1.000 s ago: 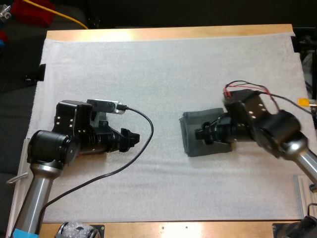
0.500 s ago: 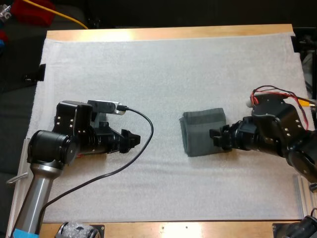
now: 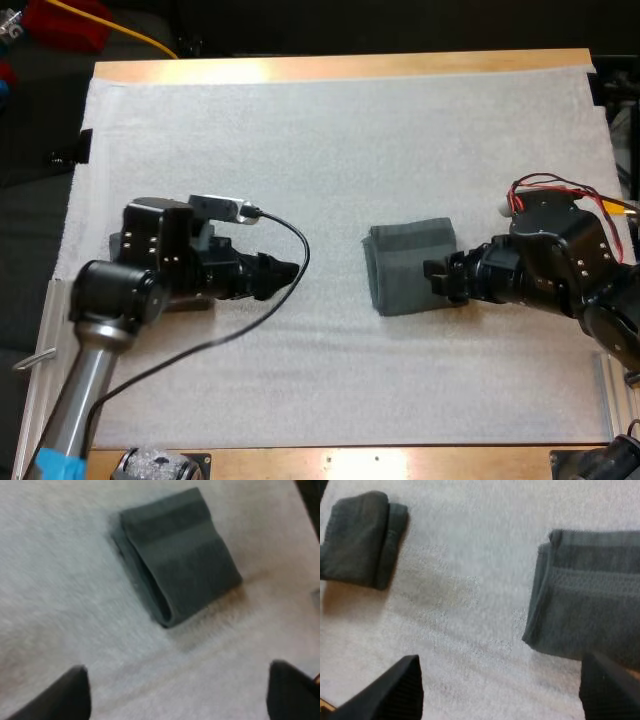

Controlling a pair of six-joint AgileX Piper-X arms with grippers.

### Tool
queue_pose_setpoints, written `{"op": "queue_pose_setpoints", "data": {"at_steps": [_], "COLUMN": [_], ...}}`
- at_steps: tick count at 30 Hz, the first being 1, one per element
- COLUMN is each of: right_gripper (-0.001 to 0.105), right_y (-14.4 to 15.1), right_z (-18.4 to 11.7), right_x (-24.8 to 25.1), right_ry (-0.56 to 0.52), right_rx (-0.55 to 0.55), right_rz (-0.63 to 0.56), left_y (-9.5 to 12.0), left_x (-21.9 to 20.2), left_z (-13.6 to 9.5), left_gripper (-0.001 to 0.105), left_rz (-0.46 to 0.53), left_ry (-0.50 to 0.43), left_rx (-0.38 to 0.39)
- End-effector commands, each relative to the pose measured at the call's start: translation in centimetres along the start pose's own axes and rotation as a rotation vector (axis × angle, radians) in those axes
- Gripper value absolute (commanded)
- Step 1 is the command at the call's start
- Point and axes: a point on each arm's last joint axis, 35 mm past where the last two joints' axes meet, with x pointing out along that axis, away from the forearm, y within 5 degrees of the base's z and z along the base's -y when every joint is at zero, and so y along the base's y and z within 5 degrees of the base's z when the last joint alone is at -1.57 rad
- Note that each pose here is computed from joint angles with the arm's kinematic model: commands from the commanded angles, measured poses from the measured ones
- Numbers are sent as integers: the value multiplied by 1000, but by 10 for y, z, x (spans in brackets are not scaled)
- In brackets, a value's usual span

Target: Pick towel from pile, fold and stack

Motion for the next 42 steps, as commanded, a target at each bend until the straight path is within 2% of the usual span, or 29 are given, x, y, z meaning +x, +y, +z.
{"op": "queue_pose_setpoints", "data": {"at_steps": [1, 5, 8, 13, 17, 22, 28, 34, 42], "right_gripper": [64, 64, 64, 64, 64, 64, 64, 64, 64], "right_y": [0, 2, 3, 3, 3, 3, 3, 3, 3], "right_z": [4, 6, 8, 7, 7, 6, 6, 6, 6], "right_x": [-4, -4, -4, -4, -4, -4, -4, -4, -4], "right_ry": [-32, -48, -58, -55, -55, -42, -41, -41, -41], "right_rx": [-4, -8, -11, -11, -11, -8, -8, -8, -8], "right_rz": [2, 43, 72, 71, 71, 69, 69, 69, 69], "left_y": [4, 21, 29, 25, 18, 22, 42, 58, 66], "left_x": [9, 32, 49, 81, 105, 134, 168, 191, 203], "left_z": [0, -3, -5, -8, -3, 2, 2, 0, 0], "left_gripper": [72, 72, 72, 72, 72, 72, 72, 72, 72], "left_rz": [-40, -72, -91, -123, -124, -106, -60, -50, -46], "left_ry": [20, 69, 90, 113, 87, 81, 118, 153, 169], "left_rx": [-22, -88, -108, -89, -82, -165, -272, -327, -351]}}
